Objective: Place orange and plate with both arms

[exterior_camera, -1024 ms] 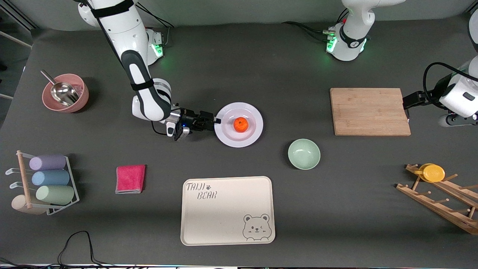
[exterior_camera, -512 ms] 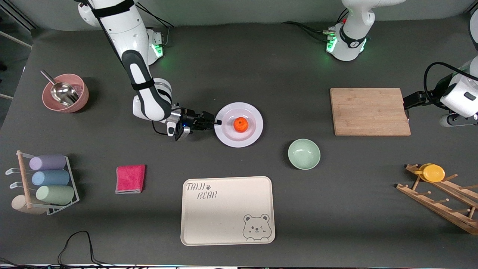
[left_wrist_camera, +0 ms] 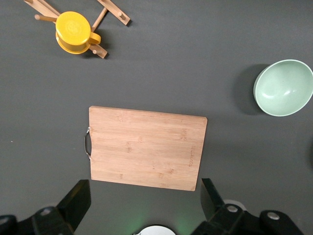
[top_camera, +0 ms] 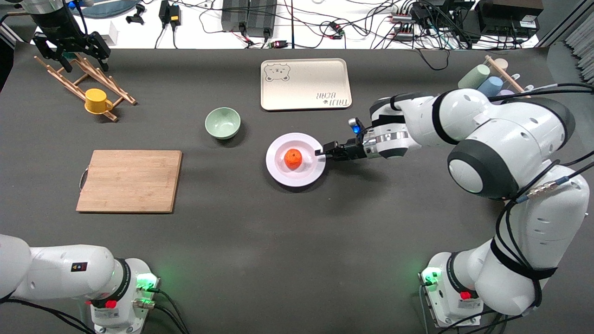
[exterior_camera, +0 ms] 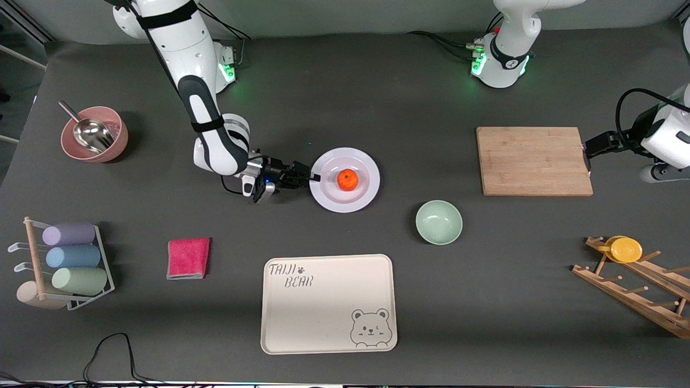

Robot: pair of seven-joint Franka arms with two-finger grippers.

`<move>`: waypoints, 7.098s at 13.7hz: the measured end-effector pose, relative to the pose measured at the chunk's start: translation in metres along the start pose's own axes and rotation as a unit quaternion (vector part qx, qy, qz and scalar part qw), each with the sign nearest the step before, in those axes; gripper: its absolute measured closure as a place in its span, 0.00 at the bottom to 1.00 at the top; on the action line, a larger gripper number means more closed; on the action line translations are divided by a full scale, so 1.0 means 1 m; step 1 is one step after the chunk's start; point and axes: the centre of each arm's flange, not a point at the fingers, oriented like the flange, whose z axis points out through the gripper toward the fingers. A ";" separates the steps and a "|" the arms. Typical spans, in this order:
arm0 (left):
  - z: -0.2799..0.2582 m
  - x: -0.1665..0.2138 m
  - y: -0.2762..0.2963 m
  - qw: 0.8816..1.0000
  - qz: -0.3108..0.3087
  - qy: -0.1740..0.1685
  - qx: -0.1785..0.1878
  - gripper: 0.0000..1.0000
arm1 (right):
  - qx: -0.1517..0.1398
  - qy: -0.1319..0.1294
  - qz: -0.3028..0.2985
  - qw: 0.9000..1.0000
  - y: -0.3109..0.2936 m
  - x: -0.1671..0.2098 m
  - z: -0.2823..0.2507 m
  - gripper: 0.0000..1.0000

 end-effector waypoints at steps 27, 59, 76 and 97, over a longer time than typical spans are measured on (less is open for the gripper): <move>-0.009 0.001 -0.004 1.000 -0.005 0.008 -0.006 0.00 | 0.018 0.068 0.110 0.991 -0.132 0.221 -0.097 0.93; -0.009 0.000 -0.005 1.000 -0.006 0.008 -0.008 0.00 | -0.005 0.080 0.112 0.990 0.005 0.332 -0.021 0.20; -0.009 0.001 -0.007 1.000 -0.008 0.008 -0.009 0.00 | -0.310 -0.051 -0.001 0.949 -0.095 0.349 -0.149 0.00; -0.009 0.001 -0.017 1.000 -0.017 0.008 -0.012 0.00 | -0.494 -0.084 0.026 0.865 -0.305 0.183 -0.375 0.00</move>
